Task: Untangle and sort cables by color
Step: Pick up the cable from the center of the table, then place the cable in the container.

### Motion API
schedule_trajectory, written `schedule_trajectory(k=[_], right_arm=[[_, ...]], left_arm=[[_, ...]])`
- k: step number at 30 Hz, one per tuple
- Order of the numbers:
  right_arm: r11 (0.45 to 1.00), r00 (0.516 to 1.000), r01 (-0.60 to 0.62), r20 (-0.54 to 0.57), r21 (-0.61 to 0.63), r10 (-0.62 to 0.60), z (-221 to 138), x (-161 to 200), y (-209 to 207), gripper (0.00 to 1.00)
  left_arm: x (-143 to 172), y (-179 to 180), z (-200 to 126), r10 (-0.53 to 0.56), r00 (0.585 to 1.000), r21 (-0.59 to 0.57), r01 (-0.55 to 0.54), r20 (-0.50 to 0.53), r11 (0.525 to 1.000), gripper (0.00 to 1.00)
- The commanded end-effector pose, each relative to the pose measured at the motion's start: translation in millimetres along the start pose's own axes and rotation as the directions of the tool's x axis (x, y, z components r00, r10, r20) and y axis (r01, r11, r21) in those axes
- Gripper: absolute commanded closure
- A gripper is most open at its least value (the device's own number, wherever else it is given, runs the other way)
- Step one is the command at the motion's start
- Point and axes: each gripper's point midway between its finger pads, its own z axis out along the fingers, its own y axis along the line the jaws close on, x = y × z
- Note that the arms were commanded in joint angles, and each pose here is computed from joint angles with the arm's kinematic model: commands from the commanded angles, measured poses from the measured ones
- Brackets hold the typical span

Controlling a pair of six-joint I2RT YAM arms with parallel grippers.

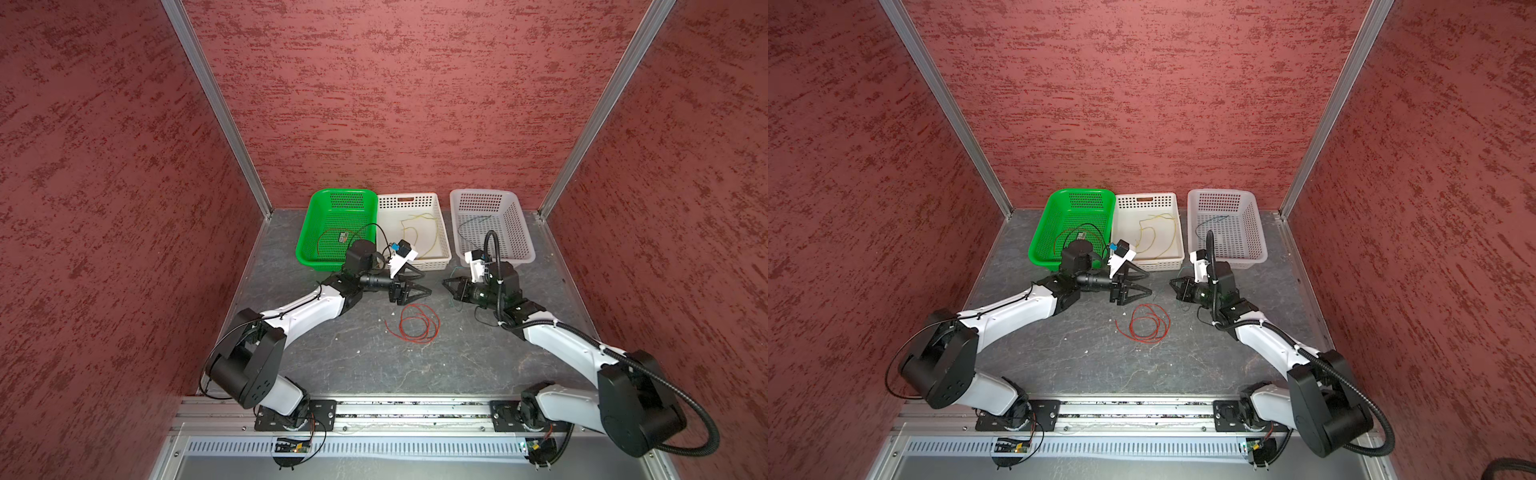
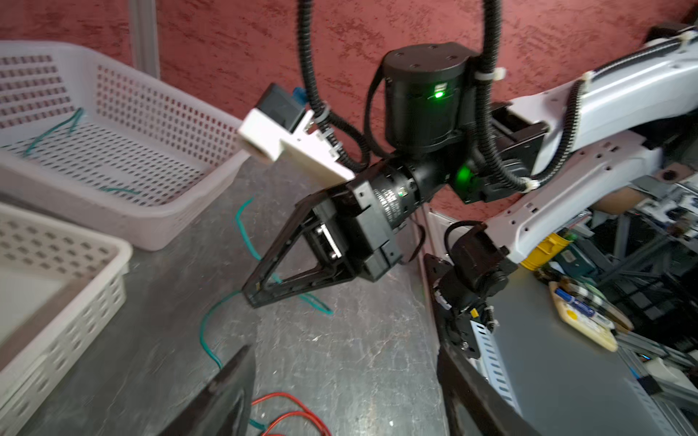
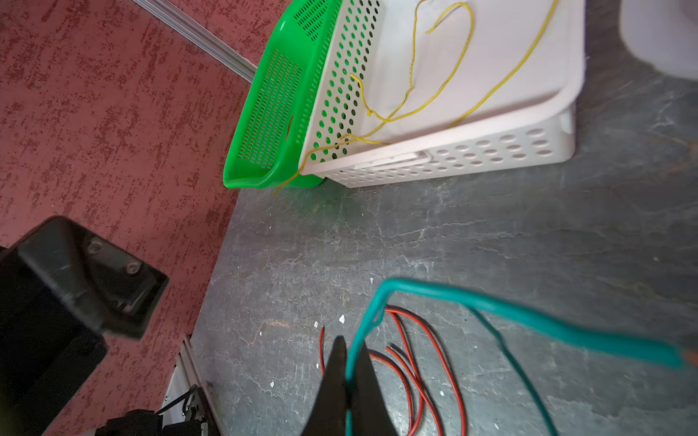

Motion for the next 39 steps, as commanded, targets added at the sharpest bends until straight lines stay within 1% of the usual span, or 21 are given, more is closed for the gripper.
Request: schedule_trajectory(k=[1, 4, 8, 16, 20, 24, 27, 33, 39], right_arm=[[0.999, 0.998, 0.039, 0.046, -0.008, -0.039, -2.1, -17.5, 11.6, 1.00], [0.999, 0.998, 0.040, 0.048, -0.013, -0.039, -2.9, -18.4, 13.6, 1.00], [0.999, 0.998, 0.041, 0.046, -0.021, -0.040, -4.0, -18.7, 16.1, 1.00], [0.998, 0.998, 0.038, 0.053, -0.046, -0.035, -4.5, -20.9, 21.9, 1.00], [0.998, 0.998, 0.034, 0.052, -0.052, -0.031, -3.3, -20.2, 21.6, 1.00], [0.997, 0.998, 0.034, 0.053, -0.068, -0.031, -2.9, -20.5, 24.3, 1.00], [0.997, 0.998, 0.032, 0.052, -0.074, -0.028, -3.4, -19.8, 25.3, 1.00], [0.996, 0.998, 0.035, 0.055, -0.083, -0.031, -4.8, -20.5, 27.8, 1.00], [0.995, 0.998, 0.034, 0.051, -0.092, -0.029, -4.6, -19.9, 29.4, 1.00]], left_arm=[[41.7, 34.8, -3.7, -0.063, 0.993, -0.156, 0.046, -0.105, 0.987, 0.24], [51.3, 51.2, 2.5, -0.087, 0.989, -0.190, 0.063, -0.121, 0.980, 0.24], [57.6, 62.9, 15.9, -0.112, 0.986, -0.178, 0.089, -0.122, 0.980, 0.24], [63.8, 62.1, 46.0, -0.109, 0.981, -0.132, 0.088, -0.161, 0.987, 0.24], [66.7, 61.0, 53.2, -0.110, 0.979, -0.121, 0.089, -0.172, 0.989, 0.25], [74.2, 62.5, 58.7, -0.120, 0.974, -0.122, 0.098, -0.191, 0.988, 0.28], [78.7, 65.3, 61.6, -0.128, 0.970, -0.126, 0.103, -0.205, 0.987, 0.34], [83.5, 69.4, 64.7, -0.137, 0.965, -0.137, 0.109, -0.222, 0.985, 0.53], [83.5, 72.0, 64.6, -0.143, 0.964, -0.149, 0.111, -0.224, 0.983, 0.62]])
